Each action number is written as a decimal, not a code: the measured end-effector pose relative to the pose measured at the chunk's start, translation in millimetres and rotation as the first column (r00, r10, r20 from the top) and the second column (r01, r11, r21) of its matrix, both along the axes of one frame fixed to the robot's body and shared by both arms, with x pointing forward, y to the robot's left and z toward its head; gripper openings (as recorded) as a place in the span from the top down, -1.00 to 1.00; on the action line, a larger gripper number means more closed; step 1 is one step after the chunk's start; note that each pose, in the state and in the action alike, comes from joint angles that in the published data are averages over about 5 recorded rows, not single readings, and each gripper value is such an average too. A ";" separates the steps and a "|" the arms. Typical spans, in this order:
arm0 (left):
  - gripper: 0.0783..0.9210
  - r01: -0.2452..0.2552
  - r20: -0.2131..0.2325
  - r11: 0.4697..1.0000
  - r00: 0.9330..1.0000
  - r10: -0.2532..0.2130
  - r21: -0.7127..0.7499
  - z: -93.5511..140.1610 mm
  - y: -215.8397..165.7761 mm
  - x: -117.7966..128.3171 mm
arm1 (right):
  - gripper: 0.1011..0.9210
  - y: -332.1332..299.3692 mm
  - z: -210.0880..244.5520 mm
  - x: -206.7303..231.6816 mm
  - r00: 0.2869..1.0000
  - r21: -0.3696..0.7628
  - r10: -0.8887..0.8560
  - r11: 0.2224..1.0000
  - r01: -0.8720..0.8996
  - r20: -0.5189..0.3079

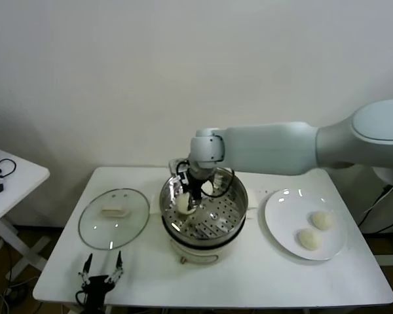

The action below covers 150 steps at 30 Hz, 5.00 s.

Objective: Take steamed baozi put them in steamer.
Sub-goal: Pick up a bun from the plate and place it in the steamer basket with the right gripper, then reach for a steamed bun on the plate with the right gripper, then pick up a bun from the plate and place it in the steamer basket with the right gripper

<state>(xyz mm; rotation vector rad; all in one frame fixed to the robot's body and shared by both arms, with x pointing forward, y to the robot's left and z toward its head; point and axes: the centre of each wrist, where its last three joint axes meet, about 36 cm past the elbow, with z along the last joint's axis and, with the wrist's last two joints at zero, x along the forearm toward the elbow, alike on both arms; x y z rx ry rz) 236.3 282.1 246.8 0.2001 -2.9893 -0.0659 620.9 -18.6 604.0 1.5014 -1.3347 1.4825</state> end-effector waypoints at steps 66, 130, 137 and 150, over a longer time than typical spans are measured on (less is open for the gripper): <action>-0.77 -0.026 -0.023 1.000 0.999 0.026 0.007 -7.3 -2.2 -6.1 | -0.40 -382.3 -143.1 -45.8 0.969 -0.251 -0.236 0.944 0.212 -0.068; -0.77 -0.041 -0.013 0.999 0.999 0.041 0.000 -2.8 -10.3 -7.2 | -0.28 -36.5 2.3 -108.6 0.477 -0.338 0.874 0.479 -0.810 0.095; -0.77 -0.040 -0.011 0.999 0.999 0.040 0.003 -2.7 -9.2 -7.5 | -0.35 -32.7 -0.8 -108.8 0.470 -0.346 0.879 0.466 -0.814 0.078; -0.77 -0.030 -0.004 1.000 1.000 0.030 0.003 -1.9 -10.8 -5.0 | -0.75 -44.6 11.1 -98.3 0.504 -0.344 0.863 0.487 -0.802 0.046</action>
